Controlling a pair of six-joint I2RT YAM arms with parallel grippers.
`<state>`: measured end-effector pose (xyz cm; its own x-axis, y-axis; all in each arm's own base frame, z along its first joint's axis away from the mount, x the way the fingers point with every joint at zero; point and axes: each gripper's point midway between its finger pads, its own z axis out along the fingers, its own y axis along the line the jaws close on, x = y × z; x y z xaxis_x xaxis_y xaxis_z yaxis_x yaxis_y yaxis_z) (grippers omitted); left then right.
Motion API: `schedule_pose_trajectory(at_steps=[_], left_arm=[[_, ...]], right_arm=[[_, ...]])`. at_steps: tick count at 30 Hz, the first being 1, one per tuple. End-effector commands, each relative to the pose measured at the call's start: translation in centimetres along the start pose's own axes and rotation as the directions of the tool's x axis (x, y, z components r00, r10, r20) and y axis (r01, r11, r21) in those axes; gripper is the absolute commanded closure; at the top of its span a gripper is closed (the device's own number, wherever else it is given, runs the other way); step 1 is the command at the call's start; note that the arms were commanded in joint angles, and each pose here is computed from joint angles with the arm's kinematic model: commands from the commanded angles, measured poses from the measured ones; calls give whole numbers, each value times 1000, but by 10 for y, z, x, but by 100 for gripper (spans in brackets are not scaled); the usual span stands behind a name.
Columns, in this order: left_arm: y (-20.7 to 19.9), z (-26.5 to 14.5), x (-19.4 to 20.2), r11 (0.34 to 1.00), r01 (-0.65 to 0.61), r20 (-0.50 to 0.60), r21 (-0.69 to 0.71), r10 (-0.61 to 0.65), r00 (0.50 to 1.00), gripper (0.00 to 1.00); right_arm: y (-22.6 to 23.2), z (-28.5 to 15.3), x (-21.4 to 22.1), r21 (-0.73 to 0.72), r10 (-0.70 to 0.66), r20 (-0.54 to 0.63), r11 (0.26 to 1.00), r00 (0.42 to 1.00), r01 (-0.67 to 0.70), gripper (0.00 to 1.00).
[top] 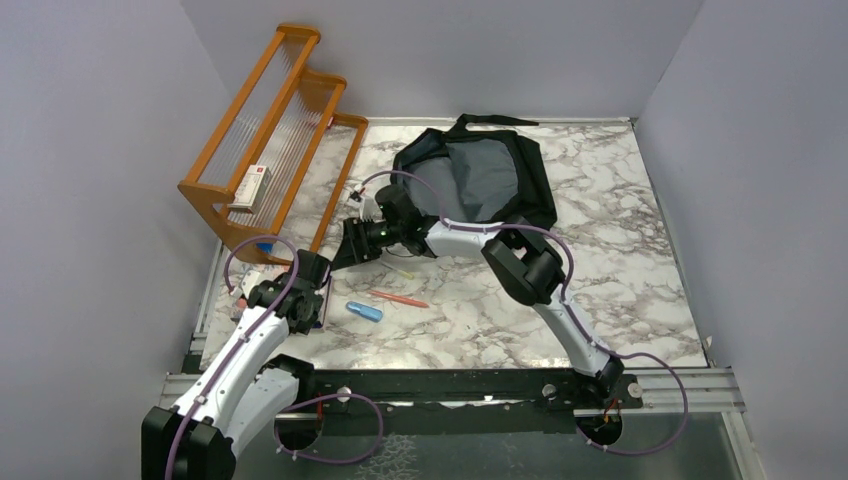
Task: Pack the student bag
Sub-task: Pick up the book from the center of the board.
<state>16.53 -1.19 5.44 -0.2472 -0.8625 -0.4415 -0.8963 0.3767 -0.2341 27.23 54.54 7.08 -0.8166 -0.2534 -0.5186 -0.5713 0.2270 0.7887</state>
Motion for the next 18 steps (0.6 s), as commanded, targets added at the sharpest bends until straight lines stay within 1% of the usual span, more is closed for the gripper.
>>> schedule_pose_trajectory(at_steps=[1,9,18], left_arm=[[-20,7,-6,997,37,43,62,-39,998,64],[-25,10,-4,997,20,42,69,-23,999,64],[-35,12,-2,995,9,38,101,-13,999,65]], right_arm=[[10,14,-3,-59,4,3,998,1000,-4,31],[-4,30,-8,-16,80,38,997,996,-80,31],[-7,43,-2,-34,126,33,992,991,-125,32]])
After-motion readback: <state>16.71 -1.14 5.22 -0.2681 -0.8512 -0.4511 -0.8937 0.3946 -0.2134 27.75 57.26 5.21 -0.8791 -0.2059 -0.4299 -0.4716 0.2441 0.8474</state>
